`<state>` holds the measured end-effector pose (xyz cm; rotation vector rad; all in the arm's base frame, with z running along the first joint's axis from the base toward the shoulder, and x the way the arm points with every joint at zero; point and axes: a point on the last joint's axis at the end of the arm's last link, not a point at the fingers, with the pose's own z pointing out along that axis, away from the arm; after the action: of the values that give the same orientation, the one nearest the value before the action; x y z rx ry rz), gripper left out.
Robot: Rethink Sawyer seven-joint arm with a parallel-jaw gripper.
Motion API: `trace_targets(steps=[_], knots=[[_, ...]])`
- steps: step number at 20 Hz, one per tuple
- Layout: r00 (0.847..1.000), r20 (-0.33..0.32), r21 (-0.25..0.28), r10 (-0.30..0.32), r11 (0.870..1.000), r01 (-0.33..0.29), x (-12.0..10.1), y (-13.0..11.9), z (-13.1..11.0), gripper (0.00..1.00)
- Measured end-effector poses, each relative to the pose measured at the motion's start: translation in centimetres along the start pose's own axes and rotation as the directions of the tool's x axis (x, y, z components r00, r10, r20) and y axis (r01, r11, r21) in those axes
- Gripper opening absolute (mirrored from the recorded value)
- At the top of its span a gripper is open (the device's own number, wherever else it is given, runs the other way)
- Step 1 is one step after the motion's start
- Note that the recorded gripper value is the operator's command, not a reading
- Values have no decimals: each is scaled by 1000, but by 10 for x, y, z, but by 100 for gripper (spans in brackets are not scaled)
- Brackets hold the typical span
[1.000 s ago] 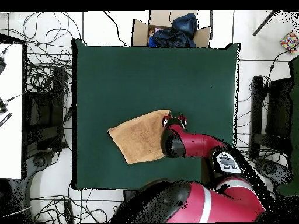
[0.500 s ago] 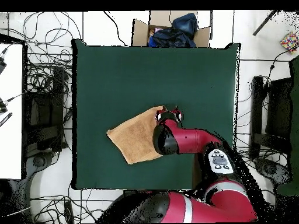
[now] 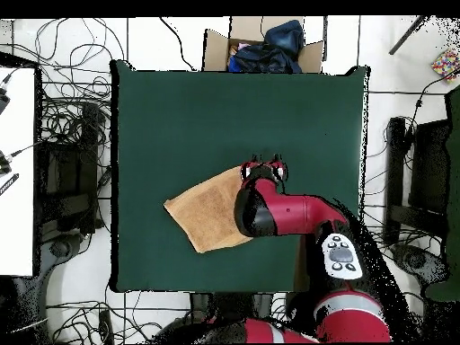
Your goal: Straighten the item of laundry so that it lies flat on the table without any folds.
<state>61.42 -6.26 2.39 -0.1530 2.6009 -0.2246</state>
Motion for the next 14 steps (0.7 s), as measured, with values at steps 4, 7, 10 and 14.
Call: trace_targets(steps=[4,7,10,14], knots=[[1000,-3,-5,-10,1000,10,1,7,1,100],[1000,-20,-16,-9,1000,9,10,12,9,100],[999,-35,-26,-6,1000,5,19,16,14,100],[997,-71,-43,-2,999,-1,38,24,25,100]])
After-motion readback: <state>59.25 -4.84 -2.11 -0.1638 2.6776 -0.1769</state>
